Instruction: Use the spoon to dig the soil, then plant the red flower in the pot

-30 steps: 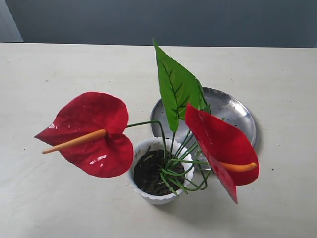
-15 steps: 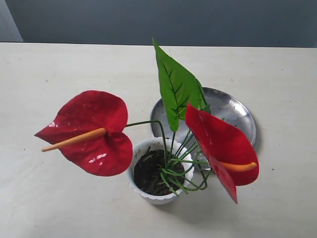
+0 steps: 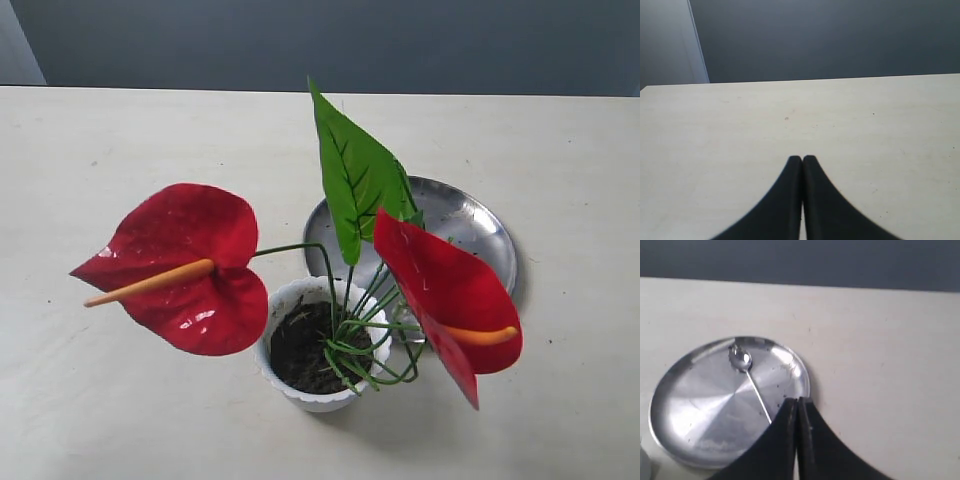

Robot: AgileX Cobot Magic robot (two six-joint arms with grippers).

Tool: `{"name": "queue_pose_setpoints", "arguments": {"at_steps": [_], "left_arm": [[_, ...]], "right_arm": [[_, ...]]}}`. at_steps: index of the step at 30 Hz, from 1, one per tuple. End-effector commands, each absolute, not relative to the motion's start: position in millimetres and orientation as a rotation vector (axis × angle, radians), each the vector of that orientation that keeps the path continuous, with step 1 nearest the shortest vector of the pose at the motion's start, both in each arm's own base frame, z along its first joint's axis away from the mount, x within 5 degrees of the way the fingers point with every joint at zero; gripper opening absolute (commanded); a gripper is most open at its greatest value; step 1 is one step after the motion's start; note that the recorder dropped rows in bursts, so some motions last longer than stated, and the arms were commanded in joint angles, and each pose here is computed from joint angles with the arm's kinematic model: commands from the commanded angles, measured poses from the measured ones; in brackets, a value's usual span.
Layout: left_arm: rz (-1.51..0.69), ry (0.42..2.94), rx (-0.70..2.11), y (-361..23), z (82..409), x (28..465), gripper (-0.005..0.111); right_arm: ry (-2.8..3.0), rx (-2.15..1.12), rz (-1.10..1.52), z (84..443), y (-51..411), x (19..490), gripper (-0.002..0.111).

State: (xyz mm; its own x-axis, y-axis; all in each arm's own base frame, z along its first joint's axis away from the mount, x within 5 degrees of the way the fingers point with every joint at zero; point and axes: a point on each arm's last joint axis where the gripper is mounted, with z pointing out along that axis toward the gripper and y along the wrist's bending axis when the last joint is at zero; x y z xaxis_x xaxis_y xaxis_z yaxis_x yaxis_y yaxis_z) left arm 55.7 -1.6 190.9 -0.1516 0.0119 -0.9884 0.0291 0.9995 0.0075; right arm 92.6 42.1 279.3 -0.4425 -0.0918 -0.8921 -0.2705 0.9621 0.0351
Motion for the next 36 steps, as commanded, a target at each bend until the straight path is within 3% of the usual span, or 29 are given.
{"name": "queue_pose_setpoints", "arguments": {"at_steps": [1, 7, 36], "left_arm": [[-0.019, 1.716, 0.033, -2, 192, 55, 0.000], [-0.019, 1.716, 0.033, -2, 192, 55, 0.000], [-0.019, 1.716, 0.033, -2, 192, 55, 0.000]], "right_arm": [[2.187, -0.187, 0.312, 256, 45, 85, 0.000], [2.283, -0.165, 0.337, 235, 46, 80, 0.000], [2.223, -0.214, 0.333, 239, 47, 82, 0.000]]}}
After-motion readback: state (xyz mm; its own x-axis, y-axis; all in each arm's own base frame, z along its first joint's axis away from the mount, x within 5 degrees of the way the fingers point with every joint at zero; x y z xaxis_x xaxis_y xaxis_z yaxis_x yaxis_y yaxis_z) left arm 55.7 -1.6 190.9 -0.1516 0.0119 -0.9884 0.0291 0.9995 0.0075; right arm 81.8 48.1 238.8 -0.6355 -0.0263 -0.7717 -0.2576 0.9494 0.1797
